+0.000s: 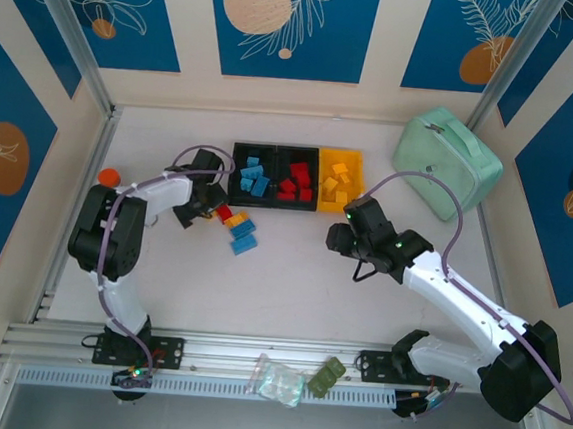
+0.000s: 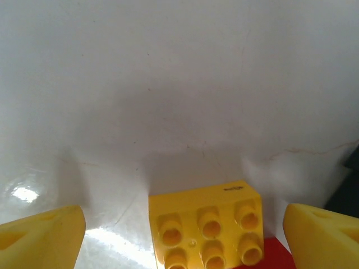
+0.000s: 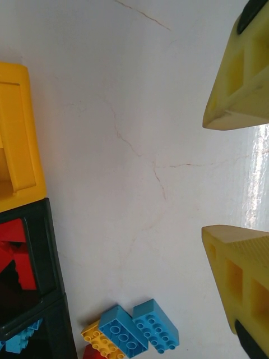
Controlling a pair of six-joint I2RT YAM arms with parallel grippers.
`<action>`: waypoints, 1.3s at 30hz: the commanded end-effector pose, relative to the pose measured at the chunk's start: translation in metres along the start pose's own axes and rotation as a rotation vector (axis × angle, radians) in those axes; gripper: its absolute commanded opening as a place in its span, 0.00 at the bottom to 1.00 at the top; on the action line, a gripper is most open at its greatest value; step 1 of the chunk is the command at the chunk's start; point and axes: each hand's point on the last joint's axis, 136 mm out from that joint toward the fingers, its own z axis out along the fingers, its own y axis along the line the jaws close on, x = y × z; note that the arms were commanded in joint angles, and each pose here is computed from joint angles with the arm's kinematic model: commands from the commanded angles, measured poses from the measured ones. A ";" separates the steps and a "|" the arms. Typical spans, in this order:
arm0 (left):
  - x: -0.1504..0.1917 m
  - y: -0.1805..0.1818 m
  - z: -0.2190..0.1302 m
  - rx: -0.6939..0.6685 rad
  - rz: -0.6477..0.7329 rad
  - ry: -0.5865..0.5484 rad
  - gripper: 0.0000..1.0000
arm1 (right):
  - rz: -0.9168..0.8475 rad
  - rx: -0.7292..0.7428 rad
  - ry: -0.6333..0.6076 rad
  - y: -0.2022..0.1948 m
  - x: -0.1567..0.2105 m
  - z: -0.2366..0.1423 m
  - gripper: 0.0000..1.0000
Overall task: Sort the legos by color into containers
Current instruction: Pick up the lego from the middle-left of the table.
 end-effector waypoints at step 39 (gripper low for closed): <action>0.027 -0.012 -0.086 0.247 0.132 0.025 0.48 | 0.084 0.001 0.003 -0.017 0.017 0.000 0.48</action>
